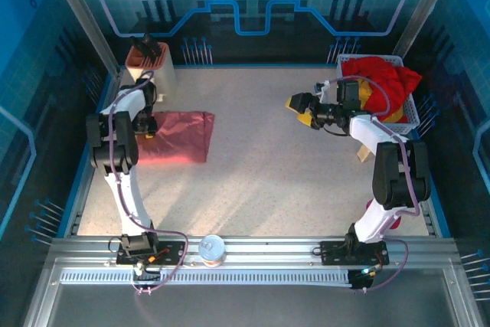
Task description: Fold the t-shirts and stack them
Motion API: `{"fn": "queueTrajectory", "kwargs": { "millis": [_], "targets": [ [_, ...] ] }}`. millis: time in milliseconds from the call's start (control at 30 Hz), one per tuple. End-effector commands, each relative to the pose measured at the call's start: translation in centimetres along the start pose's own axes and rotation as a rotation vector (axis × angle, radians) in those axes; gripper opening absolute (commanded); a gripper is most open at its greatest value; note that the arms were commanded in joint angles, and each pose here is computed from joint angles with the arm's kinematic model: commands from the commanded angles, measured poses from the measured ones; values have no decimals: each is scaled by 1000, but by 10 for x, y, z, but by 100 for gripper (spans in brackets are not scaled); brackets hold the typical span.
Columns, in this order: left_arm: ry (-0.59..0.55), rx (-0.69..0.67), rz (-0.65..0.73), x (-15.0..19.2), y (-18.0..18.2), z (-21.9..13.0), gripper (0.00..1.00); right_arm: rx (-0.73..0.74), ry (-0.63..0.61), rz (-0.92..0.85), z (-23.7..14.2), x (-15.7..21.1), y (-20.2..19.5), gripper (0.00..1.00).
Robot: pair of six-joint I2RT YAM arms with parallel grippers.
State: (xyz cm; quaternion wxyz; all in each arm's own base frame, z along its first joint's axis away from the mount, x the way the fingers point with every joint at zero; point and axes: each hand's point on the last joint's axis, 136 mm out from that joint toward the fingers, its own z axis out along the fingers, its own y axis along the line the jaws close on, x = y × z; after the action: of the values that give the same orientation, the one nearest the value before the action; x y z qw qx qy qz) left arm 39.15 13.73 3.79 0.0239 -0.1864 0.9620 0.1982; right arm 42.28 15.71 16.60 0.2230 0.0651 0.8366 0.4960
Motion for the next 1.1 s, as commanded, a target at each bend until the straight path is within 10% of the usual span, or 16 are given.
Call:
{"fn": "queueTrajectory", "kwargs": {
  "millis": [0,300,533,667,833,1067],
  "targets": [
    [-53,-31,-36,2,11,-37,76,-10,28,-13,1,5,2,98],
    [-141,303,-6,32,-91,-110,68,-5,40,-6,7,7,2,98],
    [-101,410,51,51,-170,-81,61,5,44,-8,6,9,0,97],
    [-33,308,94,66,-169,-44,59,9,50,-4,5,13,-3,97],
    [-8,289,81,67,-139,-34,34,17,56,2,5,19,-7,97],
    [-26,252,91,53,-106,-40,41,12,58,6,4,22,-8,98]
  ]
}}
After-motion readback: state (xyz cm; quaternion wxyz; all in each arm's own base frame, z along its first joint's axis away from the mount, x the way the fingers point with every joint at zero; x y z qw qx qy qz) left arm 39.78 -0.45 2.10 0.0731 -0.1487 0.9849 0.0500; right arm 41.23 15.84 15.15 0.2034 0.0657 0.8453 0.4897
